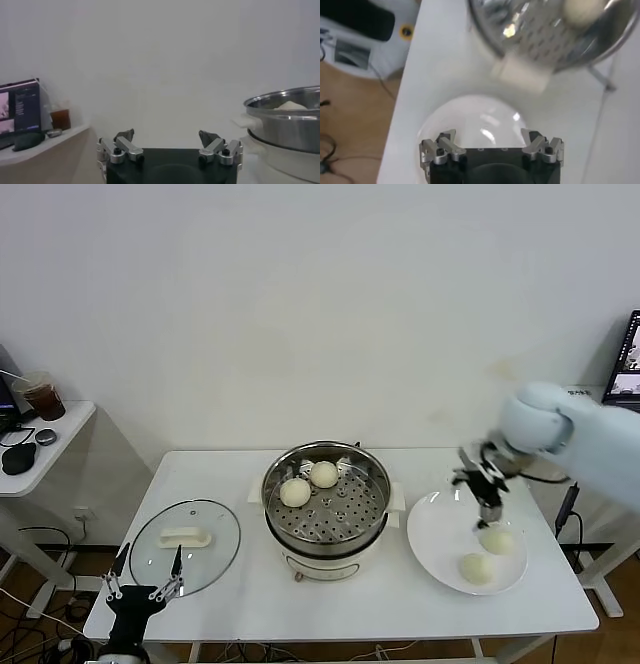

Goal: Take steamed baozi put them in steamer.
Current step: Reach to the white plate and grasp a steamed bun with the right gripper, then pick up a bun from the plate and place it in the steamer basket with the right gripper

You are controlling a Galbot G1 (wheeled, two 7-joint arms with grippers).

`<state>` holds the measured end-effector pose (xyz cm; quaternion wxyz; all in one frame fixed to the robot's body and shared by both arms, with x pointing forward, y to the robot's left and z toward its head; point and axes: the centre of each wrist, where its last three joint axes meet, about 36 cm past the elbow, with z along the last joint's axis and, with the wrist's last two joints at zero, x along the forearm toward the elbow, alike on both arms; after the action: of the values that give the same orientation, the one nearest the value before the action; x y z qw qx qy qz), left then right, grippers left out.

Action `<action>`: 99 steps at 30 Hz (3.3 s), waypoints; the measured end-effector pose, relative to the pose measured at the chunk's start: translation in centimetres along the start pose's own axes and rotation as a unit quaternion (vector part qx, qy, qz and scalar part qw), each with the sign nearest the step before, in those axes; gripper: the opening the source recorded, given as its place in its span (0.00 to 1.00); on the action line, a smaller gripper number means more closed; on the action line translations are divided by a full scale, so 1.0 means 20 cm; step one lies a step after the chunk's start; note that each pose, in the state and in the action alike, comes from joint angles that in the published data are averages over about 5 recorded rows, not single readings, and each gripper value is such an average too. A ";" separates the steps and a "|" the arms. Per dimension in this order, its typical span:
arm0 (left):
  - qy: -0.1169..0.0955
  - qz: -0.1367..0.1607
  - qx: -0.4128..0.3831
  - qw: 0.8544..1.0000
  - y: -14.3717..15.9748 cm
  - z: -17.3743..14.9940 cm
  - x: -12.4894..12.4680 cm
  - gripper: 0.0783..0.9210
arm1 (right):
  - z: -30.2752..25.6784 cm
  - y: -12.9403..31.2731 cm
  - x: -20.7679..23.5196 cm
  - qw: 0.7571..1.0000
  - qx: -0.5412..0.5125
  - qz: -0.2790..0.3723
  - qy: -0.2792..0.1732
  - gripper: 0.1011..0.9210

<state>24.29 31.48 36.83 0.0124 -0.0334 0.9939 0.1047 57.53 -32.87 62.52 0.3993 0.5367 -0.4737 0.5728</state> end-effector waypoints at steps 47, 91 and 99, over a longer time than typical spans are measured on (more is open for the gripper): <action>0.009 -0.019 -0.010 1.000 0.05 0.00 0.05 0.88 | 0.29 0.25 -0.80 0.997 -0.077 -0.005 0.008 0.51; -0.005 -0.023 -0.011 1.000 0.08 -0.04 0.03 0.88 | -1.04 -0.61 0.12 0.937 0.332 0.053 -0.098 0.47; -0.003 -0.030 -0.010 0.999 0.09 -0.03 0.03 0.88 | -1.26 -0.63 -0.09 0.896 0.436 0.027 -0.076 0.47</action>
<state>23.59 33.08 37.79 0.0184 -0.0634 0.9912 0.1147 63.99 -5.43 62.76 0.0721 0.6861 -0.2198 0.6897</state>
